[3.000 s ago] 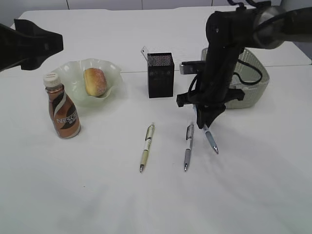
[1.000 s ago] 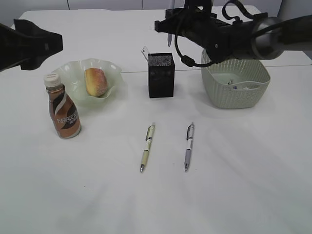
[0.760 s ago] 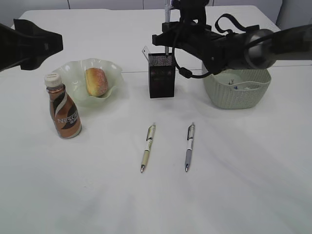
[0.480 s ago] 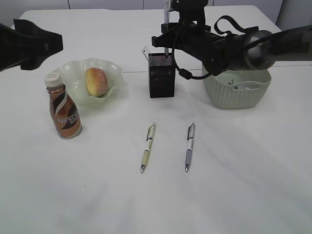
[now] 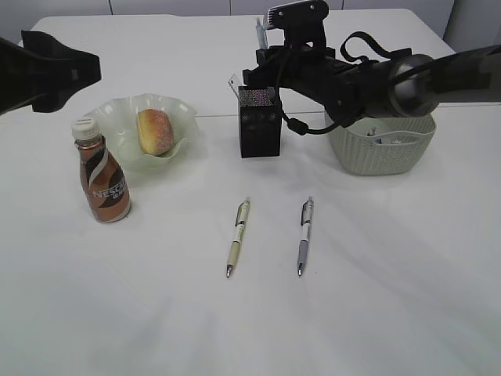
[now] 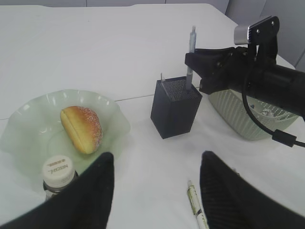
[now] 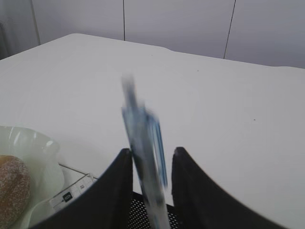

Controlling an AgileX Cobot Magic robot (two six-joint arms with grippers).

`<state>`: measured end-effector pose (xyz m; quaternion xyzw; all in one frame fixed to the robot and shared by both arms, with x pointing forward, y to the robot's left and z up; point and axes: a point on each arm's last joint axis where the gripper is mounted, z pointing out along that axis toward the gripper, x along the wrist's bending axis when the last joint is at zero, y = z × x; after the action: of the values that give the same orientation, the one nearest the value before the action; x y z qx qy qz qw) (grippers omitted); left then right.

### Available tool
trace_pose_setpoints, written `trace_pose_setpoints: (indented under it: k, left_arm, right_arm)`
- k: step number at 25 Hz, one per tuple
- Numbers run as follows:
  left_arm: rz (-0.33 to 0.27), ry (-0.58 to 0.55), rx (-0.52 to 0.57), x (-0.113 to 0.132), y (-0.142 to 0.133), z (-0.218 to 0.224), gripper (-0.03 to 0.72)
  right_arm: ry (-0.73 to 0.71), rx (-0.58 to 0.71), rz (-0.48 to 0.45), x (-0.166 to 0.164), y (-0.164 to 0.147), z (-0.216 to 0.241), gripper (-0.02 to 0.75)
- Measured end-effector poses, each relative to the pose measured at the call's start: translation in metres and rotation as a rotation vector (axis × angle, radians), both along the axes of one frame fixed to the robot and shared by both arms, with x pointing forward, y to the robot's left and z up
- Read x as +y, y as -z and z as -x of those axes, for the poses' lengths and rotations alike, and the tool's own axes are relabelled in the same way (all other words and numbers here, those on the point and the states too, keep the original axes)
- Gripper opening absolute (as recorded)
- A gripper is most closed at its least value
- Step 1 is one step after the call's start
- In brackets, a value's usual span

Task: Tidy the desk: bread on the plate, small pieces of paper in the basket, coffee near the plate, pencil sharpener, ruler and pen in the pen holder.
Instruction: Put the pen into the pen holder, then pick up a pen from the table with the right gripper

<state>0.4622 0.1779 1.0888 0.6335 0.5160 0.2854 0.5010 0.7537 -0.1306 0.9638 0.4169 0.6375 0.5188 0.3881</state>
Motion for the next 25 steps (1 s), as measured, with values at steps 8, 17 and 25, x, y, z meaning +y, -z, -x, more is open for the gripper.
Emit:
trace_pose_setpoints:
  k: [8,17,25]
  left_arm:
    - [0.000,0.000,0.000,0.000,0.000,0.000,0.407]
    - [0.000,0.000,0.000,0.000,0.000,0.000,0.406]
    - [0.000,0.000,0.000,0.000,0.000,0.000,0.405]
  right_arm:
    - [0.006,0.026,-0.014,0.000,0.000,0.000,0.379]
    - [0.055,0.180,-0.017,-0.002,-0.041,0.003,0.384]
    - [0.107,0.369,0.003,-0.015,-0.099,0.035,0.383]
